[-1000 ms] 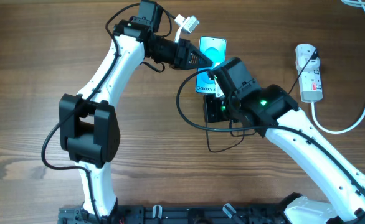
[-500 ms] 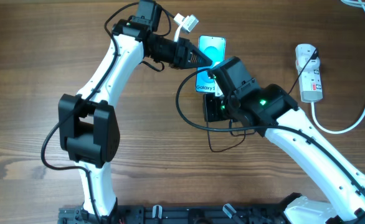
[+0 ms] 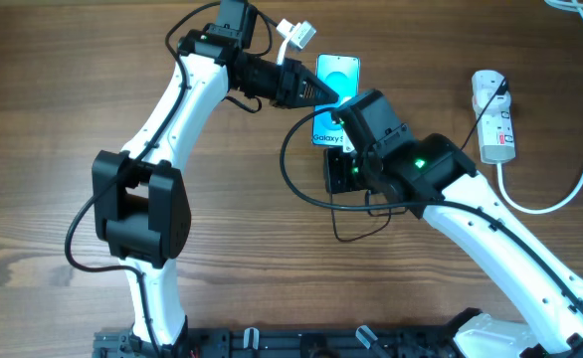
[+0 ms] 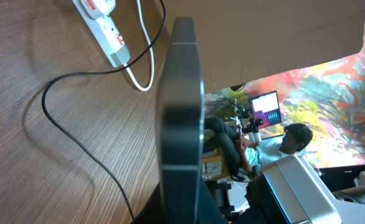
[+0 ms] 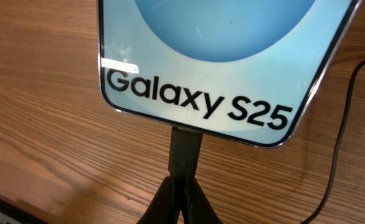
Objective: Plug charger to phone and switch on socket
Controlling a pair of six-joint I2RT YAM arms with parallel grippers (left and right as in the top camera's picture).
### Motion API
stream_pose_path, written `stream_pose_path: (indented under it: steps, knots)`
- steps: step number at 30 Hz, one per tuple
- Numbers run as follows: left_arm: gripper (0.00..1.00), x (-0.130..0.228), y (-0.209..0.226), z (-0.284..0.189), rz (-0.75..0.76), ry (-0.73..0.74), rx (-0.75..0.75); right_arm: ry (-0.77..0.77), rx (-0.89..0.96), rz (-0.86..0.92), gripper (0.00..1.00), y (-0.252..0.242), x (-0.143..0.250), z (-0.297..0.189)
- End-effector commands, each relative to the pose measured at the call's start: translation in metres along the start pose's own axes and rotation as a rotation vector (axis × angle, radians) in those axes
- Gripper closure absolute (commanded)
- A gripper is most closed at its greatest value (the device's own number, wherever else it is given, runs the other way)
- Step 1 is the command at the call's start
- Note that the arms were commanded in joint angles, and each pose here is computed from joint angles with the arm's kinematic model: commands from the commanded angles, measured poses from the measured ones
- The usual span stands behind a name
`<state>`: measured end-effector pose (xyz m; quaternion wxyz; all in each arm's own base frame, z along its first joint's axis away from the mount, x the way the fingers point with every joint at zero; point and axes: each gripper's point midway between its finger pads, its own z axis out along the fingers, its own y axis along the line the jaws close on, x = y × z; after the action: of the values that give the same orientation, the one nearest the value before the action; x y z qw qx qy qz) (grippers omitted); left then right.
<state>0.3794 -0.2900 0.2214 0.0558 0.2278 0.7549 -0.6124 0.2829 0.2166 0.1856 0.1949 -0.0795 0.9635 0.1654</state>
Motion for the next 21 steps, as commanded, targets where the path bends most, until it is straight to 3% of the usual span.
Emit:
stream_pose_path:
  steps: [1, 21]
  knots:
    - [0.96, 0.0042, -0.0260, 0.0028, 0.031, 0.012, 0.059, -0.190, 0.070, 0.016, 0.96, -0.0086, -0.0486, -0.0230]
    - [0.96, 0.0042, -0.0245, 0.0027, 0.031, 0.012, 0.051, -0.182, 0.074, 0.017, 0.96, -0.0093, -0.0470, -0.0243]
